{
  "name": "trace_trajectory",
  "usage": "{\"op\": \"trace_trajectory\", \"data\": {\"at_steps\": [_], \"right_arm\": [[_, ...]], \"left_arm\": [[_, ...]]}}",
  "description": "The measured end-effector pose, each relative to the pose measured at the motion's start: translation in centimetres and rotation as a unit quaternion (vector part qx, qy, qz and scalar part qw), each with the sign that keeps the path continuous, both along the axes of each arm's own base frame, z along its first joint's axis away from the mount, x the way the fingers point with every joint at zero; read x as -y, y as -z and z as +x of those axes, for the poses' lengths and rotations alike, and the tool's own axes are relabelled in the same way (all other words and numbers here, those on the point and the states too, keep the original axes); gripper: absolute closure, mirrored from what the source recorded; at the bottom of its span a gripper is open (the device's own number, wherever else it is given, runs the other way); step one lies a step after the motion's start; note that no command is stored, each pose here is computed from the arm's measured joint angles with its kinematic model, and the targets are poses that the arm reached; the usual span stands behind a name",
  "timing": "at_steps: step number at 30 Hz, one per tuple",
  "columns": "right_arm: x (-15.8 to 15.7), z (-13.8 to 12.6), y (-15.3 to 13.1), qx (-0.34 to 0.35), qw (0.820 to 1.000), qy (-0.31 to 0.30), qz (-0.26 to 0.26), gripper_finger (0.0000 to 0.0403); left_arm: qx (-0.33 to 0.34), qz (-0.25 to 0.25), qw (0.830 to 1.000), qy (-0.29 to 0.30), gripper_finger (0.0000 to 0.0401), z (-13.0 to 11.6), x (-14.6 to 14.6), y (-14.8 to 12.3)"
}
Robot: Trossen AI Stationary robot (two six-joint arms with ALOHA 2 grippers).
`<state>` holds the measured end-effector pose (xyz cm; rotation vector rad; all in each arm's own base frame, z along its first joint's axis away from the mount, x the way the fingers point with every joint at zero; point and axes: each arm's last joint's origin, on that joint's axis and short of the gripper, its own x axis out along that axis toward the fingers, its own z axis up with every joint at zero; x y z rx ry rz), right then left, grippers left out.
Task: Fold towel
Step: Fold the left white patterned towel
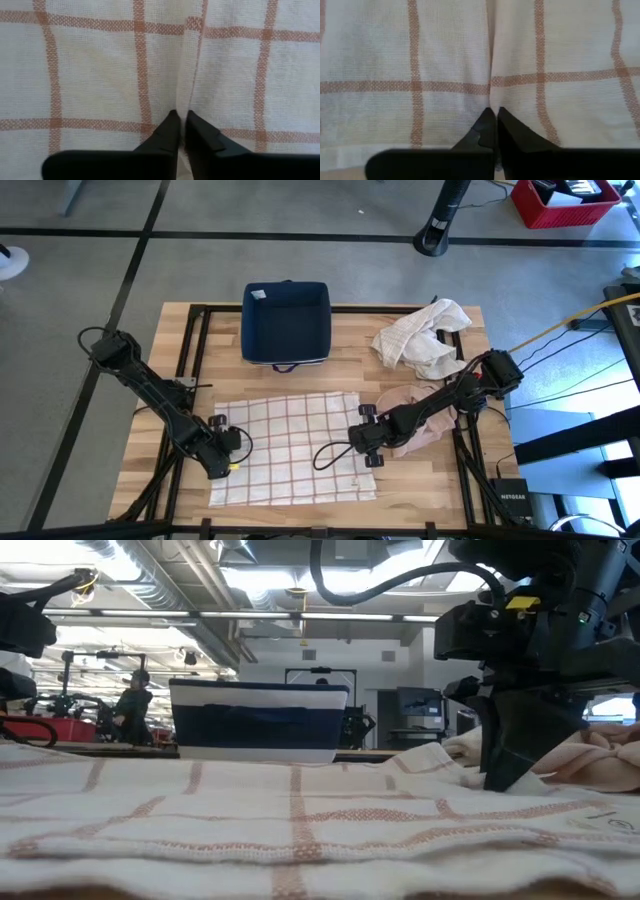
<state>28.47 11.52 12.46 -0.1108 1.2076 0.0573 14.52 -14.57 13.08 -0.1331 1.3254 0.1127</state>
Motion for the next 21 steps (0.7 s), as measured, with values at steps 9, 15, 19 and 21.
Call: {"op": "trace_trajectory", "data": {"at_steps": [9, 15, 19, 21], "right_arm": [[0.0, 0.0, 0.0, 0.000, 1.000, -0.001, -0.002, 0.0333], [0.1, -0.1, -0.7, 0.011, 1.000, -0.002, 0.009, 0.0291], [0.1, -0.5, -2.5, 0.033, 0.999, -0.005, 0.025, 0.0242], [0.1, -0.5, -3.4, 0.052, 0.998, -0.005, 0.033, 0.0215]], "left_arm": [[0.001, 0.003, 1.000, 0.002, 0.0371, 0.0, 0.0, 0.0], [0.001, 0.005, 1.000, 0.001, 0.0358, 0.0, -0.1, 0.0], [0.001, 0.005, 1.000, 0.001, 0.0357, 0.0, -0.1, 0.0], [0.001, 0.005, 1.000, 0.001, 0.0356, 0.0, -0.1, 0.0]]}}
